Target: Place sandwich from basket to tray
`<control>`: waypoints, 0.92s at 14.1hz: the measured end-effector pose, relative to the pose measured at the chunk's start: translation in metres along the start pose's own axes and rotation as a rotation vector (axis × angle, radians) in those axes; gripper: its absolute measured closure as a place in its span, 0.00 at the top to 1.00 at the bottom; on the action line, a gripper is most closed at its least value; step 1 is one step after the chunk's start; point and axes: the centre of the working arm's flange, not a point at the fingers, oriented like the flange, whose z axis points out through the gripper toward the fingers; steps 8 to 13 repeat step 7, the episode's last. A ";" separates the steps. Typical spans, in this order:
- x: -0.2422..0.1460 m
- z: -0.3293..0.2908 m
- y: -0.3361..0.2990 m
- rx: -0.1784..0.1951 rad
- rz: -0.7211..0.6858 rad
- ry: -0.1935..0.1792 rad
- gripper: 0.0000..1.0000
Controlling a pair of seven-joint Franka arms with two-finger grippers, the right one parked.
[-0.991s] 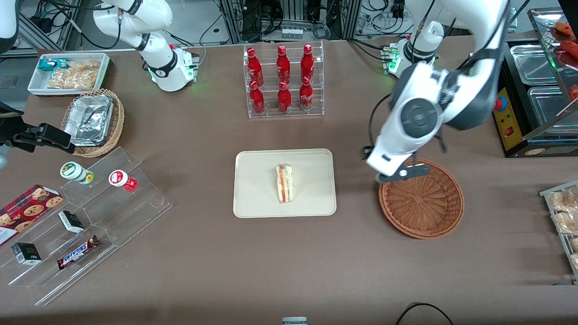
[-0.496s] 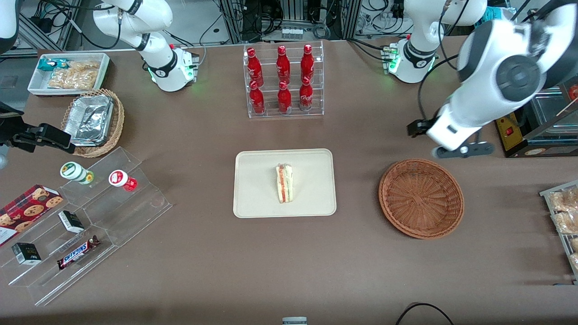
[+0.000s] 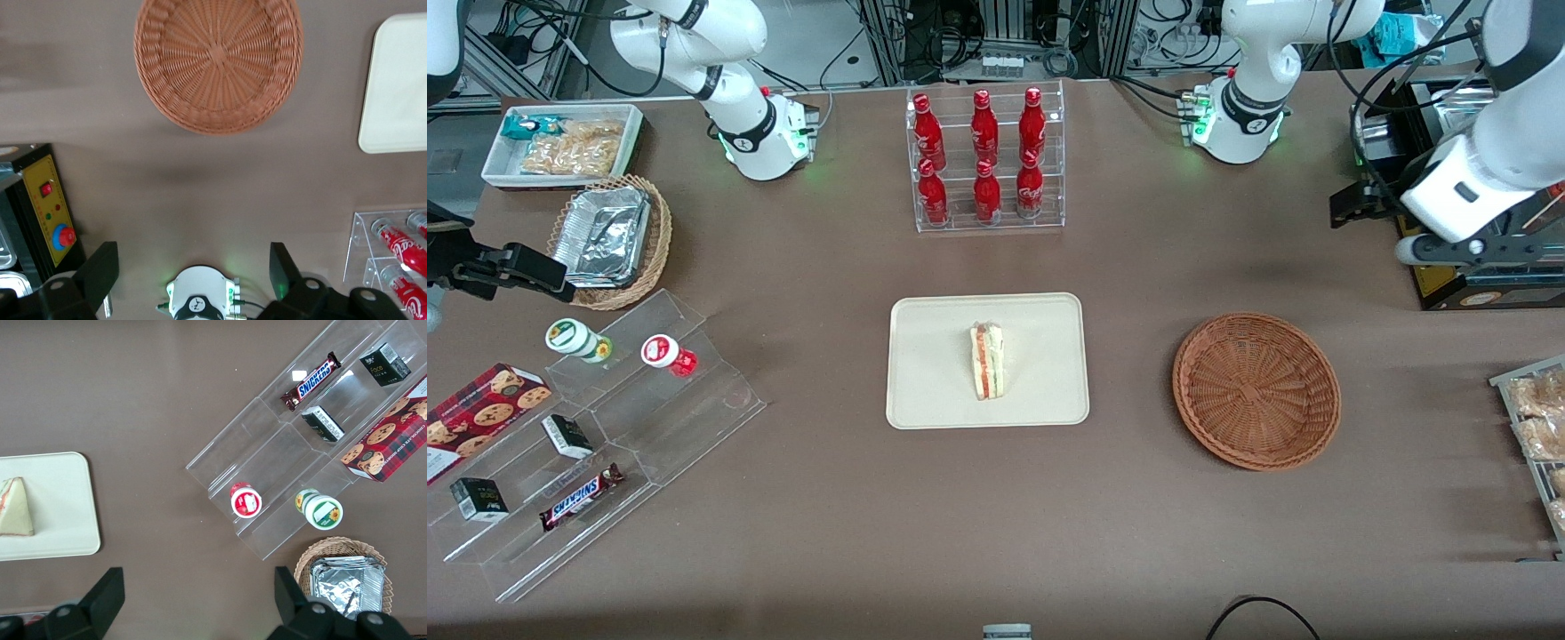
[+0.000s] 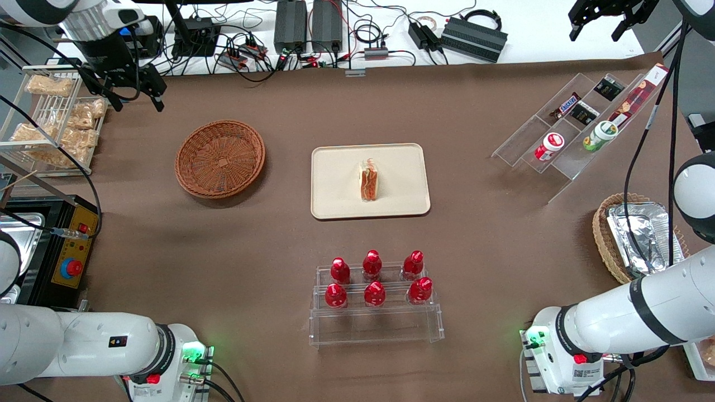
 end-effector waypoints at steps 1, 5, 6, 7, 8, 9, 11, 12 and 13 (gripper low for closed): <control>0.000 -0.008 -0.003 -0.002 -0.005 0.018 1.00; 0.011 -0.028 -0.025 -0.013 -0.045 0.064 1.00; 0.017 -0.027 -0.031 -0.016 -0.055 0.067 1.00; 0.025 -0.025 -0.034 -0.017 -0.060 0.080 1.00; 0.025 -0.025 -0.034 -0.017 -0.060 0.080 1.00; 0.025 -0.025 -0.034 -0.017 -0.060 0.080 1.00; 0.025 -0.025 -0.034 -0.017 -0.060 0.080 1.00; 0.025 -0.025 -0.034 -0.017 -0.060 0.080 1.00; 0.025 -0.025 -0.034 -0.017 -0.060 0.080 1.00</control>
